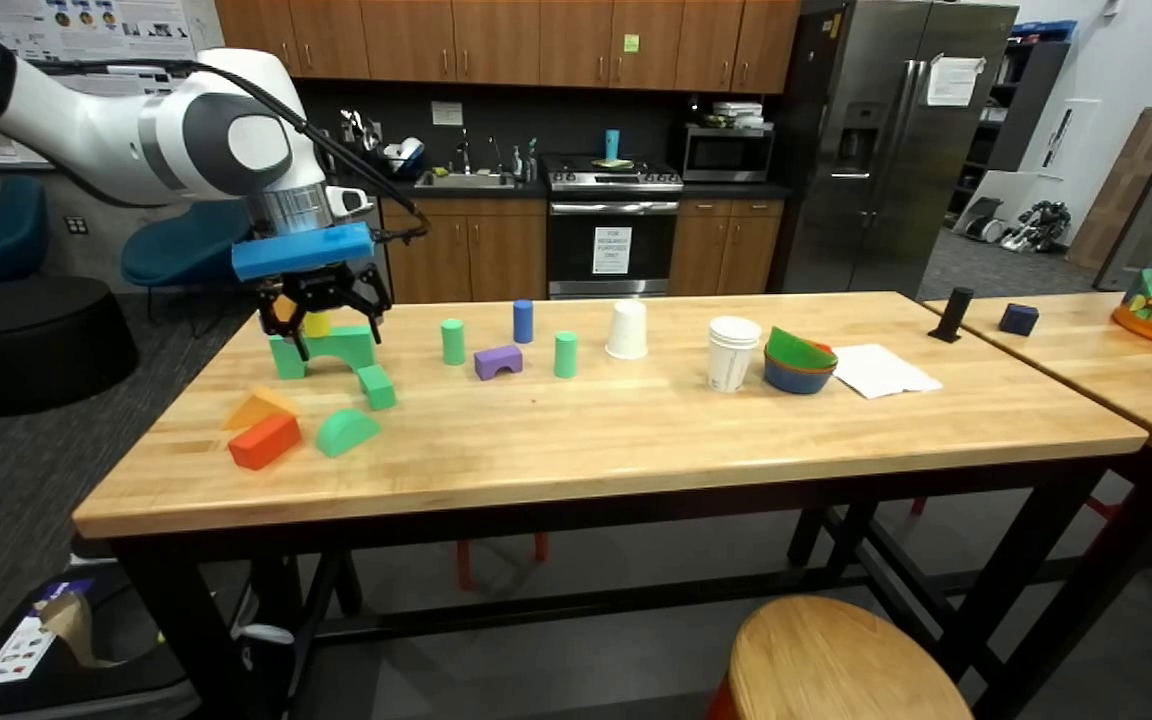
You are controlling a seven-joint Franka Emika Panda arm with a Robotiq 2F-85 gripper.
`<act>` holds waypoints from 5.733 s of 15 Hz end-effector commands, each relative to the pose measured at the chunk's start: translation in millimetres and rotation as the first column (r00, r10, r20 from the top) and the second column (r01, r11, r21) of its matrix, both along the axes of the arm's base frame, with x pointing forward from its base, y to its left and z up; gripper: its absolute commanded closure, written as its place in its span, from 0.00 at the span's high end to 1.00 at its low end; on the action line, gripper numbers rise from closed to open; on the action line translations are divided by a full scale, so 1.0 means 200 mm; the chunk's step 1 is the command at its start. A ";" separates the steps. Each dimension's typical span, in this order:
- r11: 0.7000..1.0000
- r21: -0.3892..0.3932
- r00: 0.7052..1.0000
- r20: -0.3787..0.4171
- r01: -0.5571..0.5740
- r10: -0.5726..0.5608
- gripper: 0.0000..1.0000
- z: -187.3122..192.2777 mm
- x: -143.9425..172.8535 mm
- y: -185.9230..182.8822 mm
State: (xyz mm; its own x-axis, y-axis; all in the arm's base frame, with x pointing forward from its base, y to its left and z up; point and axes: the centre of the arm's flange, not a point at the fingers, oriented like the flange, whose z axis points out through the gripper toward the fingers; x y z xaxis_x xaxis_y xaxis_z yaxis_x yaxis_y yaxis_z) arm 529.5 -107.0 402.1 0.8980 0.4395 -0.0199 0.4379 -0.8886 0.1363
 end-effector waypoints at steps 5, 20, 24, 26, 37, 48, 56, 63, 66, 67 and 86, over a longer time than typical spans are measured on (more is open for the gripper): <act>1.000 0.009 0.999 -0.018 -0.029 0.029 1.00 -0.11 0.09 -0.08; 0.932 -0.094 0.935 0.030 -0.350 0.354 1.00 -0.06 0.53 -0.31; 0.936 -0.099 0.940 0.020 -0.338 0.341 1.00 -0.14 0.62 -0.31; 0.934 -0.100 0.938 0.020 -0.342 0.346 1.00 -0.19 0.63 -0.29; 0.932 -0.109 0.930 0.088 -0.346 0.356 1.00 -0.10 0.79 -0.23; 0.971 -0.032 0.972 -0.013 -0.237 0.236 1.00 0.10 0.85 -0.25; 0.965 -0.038 0.966 -0.004 -0.259 0.259 1.00 0.09 0.81 -0.24; 0.962 -0.092 0.965 0.033 -0.257 0.261 1.00 -0.03 0.92 -0.27; 0.957 -0.112 0.959 0.064 -0.269 0.277 1.00 -0.05 0.98 -0.27; 0.958 -0.113 0.959 0.079 -0.264 0.274 1.00 -0.06 0.99 -0.27; 0.996 -0.092 0.995 0.094 -0.006 0.015 1.00 -0.11 1.14 -0.41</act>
State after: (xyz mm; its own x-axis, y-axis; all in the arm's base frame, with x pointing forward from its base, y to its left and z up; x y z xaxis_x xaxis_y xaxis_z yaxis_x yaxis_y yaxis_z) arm 746.6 -192.0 373.7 0.8887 0.4570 0.0374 0.4336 -0.8641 0.2554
